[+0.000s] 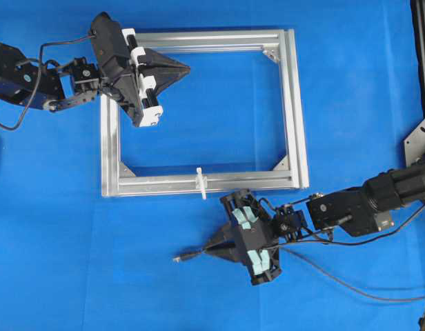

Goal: Insert the wire through the string loop located in the center.

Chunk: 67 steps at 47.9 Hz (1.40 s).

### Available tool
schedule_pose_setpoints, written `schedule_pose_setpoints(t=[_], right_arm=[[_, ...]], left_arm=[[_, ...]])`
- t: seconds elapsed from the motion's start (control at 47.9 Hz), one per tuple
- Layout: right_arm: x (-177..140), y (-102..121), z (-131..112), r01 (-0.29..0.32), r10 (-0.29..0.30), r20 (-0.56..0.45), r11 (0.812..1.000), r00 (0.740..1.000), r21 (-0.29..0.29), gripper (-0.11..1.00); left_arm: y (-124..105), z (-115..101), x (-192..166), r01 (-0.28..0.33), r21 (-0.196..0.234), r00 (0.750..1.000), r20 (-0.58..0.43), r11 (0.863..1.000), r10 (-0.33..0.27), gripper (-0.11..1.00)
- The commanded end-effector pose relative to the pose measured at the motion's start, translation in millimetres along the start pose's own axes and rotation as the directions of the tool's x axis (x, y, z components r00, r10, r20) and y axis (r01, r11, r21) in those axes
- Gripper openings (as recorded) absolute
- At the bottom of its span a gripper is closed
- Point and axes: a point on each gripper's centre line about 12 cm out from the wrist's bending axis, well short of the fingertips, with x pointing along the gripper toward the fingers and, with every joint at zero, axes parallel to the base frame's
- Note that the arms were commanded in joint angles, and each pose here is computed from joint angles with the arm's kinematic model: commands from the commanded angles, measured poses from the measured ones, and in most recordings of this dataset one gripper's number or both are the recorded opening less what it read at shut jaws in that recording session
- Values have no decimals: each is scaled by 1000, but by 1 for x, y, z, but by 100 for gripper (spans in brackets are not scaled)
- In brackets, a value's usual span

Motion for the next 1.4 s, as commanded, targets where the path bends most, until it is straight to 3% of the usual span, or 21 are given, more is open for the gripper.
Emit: schedule_pose_setpoints(t=[0.0, 0.334, 0.919, 1.379], right_arm=[[-6, 0, 16, -1, 1, 37, 1000, 999, 2, -2], [-7, 1, 23, -1, 1, 32, 1000, 999, 7, -3], [-48, 9, 85, -13, 13, 71, 1000, 997, 7, -3], [-52, 11, 89, -14, 14, 34, 1000, 999, 3, -3]], left_arm=[[-2, 15, -2, 6, 0, 999, 44, 1000, -6, 0], [-1, 13, -4, 6, 1, 999, 40, 1000, -6, 0], [-2, 12, -4, 7, 1, 999, 36, 1000, -7, 0], [-1, 12, -5, 6, 1, 999, 35, 1000, -6, 0]])
